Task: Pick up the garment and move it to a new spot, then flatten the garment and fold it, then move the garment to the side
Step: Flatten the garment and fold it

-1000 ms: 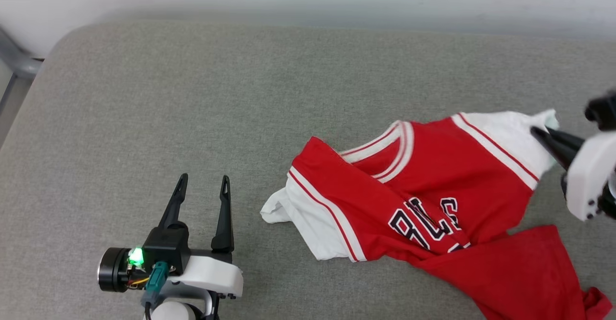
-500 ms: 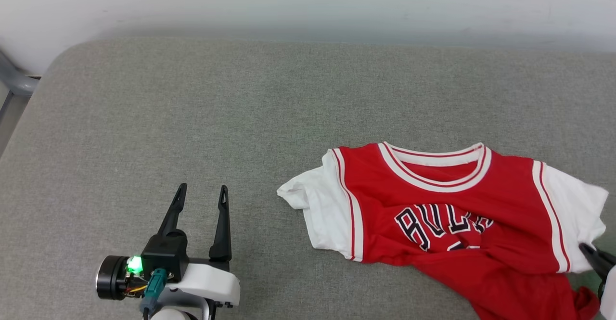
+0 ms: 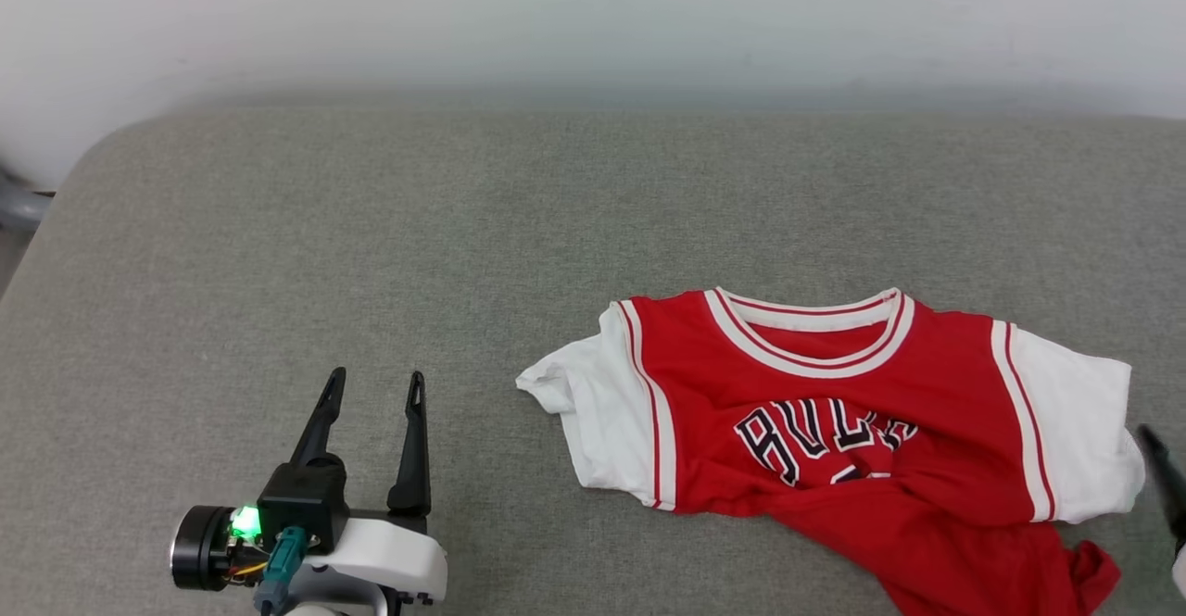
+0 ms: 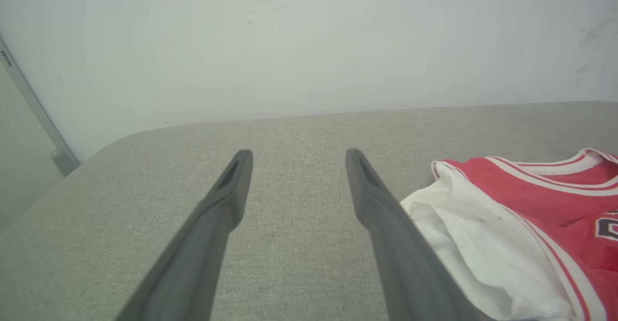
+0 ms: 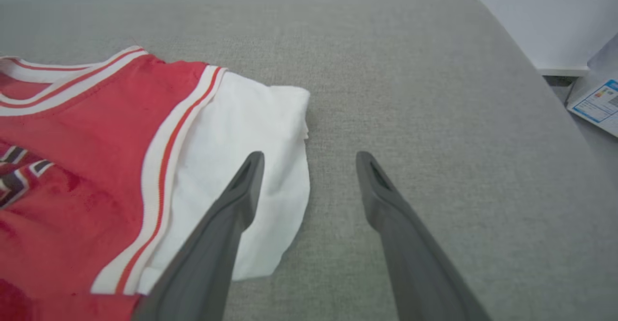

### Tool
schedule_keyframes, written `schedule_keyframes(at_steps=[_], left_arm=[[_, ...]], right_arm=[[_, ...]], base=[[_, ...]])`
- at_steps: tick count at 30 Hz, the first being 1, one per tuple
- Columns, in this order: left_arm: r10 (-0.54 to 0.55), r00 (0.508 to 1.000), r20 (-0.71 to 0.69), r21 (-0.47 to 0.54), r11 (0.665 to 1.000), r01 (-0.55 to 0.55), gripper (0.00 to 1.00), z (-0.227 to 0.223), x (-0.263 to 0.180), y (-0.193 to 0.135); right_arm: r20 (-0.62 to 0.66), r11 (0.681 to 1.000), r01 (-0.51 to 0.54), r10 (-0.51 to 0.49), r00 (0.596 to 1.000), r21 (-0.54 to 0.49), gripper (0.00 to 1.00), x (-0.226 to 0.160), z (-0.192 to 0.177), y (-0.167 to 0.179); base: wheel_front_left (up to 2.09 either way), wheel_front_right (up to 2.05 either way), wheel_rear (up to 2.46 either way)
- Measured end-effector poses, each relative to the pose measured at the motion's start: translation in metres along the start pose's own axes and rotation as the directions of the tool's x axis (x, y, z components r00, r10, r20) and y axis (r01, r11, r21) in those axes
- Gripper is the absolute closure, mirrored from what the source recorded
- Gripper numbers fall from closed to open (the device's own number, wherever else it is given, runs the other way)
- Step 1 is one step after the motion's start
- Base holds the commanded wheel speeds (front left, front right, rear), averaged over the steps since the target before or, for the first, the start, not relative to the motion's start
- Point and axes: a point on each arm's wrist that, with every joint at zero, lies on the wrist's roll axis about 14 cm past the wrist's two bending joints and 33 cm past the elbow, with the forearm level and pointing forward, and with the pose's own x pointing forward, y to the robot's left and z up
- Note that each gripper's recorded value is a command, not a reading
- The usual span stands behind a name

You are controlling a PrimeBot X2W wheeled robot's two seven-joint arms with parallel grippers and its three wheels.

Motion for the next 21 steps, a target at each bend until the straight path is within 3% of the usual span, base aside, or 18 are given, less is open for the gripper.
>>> schedule_keyframes(at_steps=[6, 11, 18, 21], left_arm=[[-0.025, 0.999, 0.025, 0.015, 1.0, 0.025, 0.0, 0.008, 0.003, -0.001], [-0.077, 0.992, 0.096, 0.042, 0.996, 0.073, 0.0, 0.031, 0.02, -0.003], [-0.195, 0.959, 0.207, 0.113, 0.978, 0.174, 0.0, 0.072, 0.054, -0.012], [-0.242, 0.945, 0.22, 0.133, 0.967, 0.217, 0.0, 0.081, 0.071, -0.017]], right_arm=[[0.24, 0.998, 0.052, -0.04, 0.97, -0.044, 0.0, -0.003, 0.062, -0.008], [0.452, 0.997, 0.028, 0.006, 0.892, -0.068, 0.0, -0.014, 0.116, 0.026], [0.582, 0.996, -0.037, 0.075, 0.81, -0.076, 0.0, -0.035, 0.135, 0.087], [0.599, 0.994, -0.079, 0.107, 0.793, -0.073, 0.0, -0.042, 0.135, 0.111]], base=[[0.0, 0.0, 0.0], [0.0, 0.0, 0.0], [0.0, 0.0, 0.0], [0.0, 0.0, 0.0]])
